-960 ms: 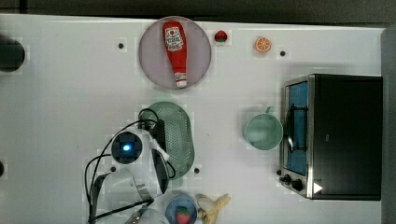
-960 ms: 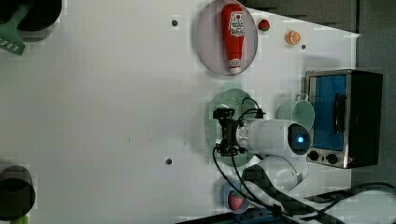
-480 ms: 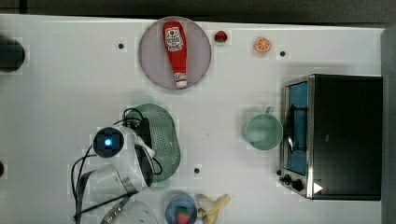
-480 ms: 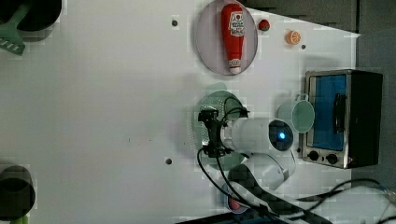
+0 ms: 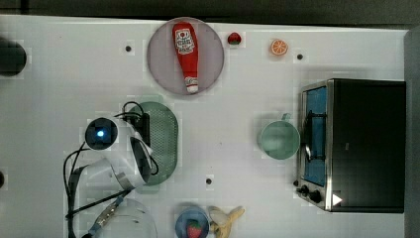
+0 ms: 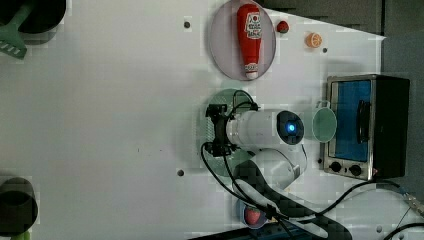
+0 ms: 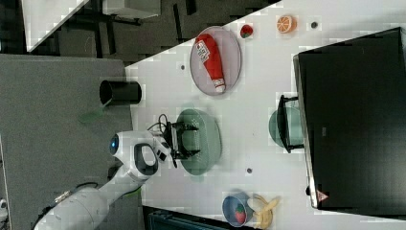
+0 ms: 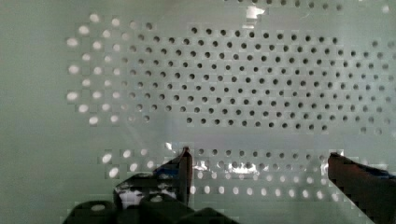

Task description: Drag strainer right to left.

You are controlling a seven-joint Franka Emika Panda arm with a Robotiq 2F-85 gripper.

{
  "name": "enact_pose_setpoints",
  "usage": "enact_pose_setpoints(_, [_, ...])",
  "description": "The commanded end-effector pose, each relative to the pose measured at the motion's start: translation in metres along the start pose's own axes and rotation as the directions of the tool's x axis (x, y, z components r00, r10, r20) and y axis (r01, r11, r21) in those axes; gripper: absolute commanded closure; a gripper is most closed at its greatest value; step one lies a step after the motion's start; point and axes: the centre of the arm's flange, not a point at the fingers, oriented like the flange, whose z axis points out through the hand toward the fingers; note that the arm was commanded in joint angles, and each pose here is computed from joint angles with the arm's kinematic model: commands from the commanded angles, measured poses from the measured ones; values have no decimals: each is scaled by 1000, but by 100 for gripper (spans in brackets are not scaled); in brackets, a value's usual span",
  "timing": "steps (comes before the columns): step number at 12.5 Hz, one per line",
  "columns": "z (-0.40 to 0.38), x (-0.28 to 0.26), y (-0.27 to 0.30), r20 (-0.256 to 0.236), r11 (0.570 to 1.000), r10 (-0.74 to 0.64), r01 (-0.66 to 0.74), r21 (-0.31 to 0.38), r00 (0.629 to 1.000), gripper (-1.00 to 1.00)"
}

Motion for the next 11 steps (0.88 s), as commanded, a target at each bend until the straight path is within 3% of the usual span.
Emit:
enact_pose_setpoints(1, [-14, -66, 6, 43, 998, 46, -48, 29, 998, -100])
enact_pose_setpoints(11, [-13, -149, 2, 106, 998, 61, -62, 5, 992, -100])
